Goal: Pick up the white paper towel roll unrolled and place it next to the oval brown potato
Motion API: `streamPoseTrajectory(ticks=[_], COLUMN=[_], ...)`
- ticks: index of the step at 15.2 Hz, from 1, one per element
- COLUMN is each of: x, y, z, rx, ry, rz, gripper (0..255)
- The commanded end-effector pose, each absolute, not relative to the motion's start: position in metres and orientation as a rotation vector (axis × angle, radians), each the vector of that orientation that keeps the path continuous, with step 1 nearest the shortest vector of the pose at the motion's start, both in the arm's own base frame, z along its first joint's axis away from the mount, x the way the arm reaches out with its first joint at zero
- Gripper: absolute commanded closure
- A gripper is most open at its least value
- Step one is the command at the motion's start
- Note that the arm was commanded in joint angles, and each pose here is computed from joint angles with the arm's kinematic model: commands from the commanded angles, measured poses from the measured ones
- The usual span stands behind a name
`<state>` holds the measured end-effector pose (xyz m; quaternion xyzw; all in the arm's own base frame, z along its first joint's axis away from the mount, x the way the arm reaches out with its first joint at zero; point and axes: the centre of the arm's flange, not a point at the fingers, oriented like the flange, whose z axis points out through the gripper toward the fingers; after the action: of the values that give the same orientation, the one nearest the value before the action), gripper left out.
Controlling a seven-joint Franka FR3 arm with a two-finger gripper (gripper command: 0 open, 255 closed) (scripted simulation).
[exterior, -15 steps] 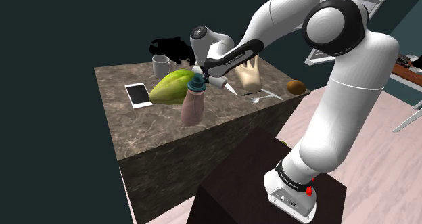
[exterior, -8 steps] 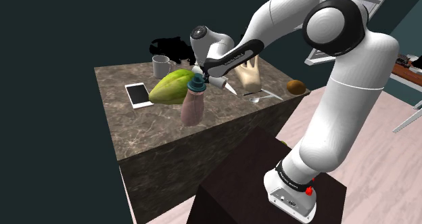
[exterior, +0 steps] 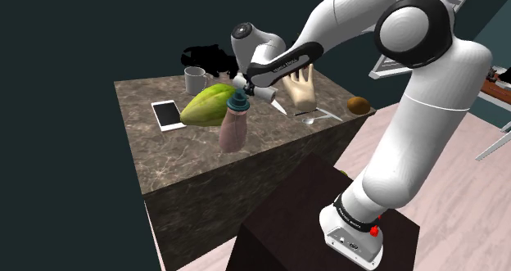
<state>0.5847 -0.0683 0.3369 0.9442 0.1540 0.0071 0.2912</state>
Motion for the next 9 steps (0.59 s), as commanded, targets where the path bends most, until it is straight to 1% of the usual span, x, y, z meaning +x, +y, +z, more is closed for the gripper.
streamPoseTrajectory(ticks=[1, 9], x=[0.585, 0.585], y=[-0.068, -0.068], z=[0.347, 0.389], rx=[2.517, 2.517], ry=[0.411, 0.411], rz=[0.019, 0.019], gripper=[255, 255])
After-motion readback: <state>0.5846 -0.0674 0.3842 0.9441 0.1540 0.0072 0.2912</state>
